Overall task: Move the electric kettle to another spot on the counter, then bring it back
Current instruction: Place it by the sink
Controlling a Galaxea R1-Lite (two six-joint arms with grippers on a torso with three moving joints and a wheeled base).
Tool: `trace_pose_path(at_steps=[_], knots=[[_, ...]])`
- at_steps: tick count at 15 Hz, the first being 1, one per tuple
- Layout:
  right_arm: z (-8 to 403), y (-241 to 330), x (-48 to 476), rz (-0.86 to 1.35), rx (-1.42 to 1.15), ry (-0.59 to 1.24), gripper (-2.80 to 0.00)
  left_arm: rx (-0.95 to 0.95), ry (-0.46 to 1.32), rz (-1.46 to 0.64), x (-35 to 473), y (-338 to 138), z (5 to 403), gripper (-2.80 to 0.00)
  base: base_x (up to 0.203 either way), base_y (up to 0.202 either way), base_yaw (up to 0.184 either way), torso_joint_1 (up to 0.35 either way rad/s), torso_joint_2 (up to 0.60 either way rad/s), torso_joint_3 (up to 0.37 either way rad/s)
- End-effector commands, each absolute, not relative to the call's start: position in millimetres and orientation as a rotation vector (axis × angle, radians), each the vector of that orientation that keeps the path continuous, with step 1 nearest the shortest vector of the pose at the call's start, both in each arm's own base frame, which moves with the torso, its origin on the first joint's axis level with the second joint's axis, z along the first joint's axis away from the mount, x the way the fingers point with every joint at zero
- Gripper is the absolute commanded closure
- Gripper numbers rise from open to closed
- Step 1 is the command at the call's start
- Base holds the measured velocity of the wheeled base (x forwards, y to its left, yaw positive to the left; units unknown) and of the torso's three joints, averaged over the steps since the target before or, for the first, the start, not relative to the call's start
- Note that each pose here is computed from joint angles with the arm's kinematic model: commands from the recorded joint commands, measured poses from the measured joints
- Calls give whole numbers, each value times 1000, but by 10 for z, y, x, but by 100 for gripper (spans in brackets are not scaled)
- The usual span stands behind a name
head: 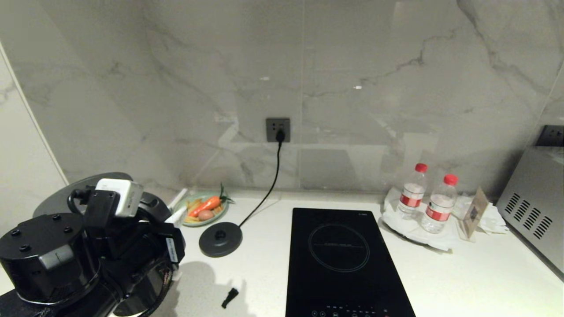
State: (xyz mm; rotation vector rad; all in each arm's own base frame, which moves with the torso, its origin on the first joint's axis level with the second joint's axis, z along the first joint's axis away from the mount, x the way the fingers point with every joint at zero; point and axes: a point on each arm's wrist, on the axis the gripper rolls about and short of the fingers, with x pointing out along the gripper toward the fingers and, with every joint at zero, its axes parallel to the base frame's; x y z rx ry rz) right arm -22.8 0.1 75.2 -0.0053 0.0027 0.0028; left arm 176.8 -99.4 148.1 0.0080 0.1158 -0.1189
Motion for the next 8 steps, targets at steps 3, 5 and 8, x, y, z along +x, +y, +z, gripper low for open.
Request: trace_pose_path(at_steps=[3,5,8], knots=[[752,1,-228,3,-7,3,0,16,133,-115,1737,-974,1428,0,0,0,0,22,-42,-25],[752,1,-228,3,-7,3,0,19,157,-110,1700,-943,1367,0,0,0,0,0,0,0],[752,1,-228,3,-6,3,0,5,169,-59,1663,-829,1332,0,0,0,0,0,0,0]])
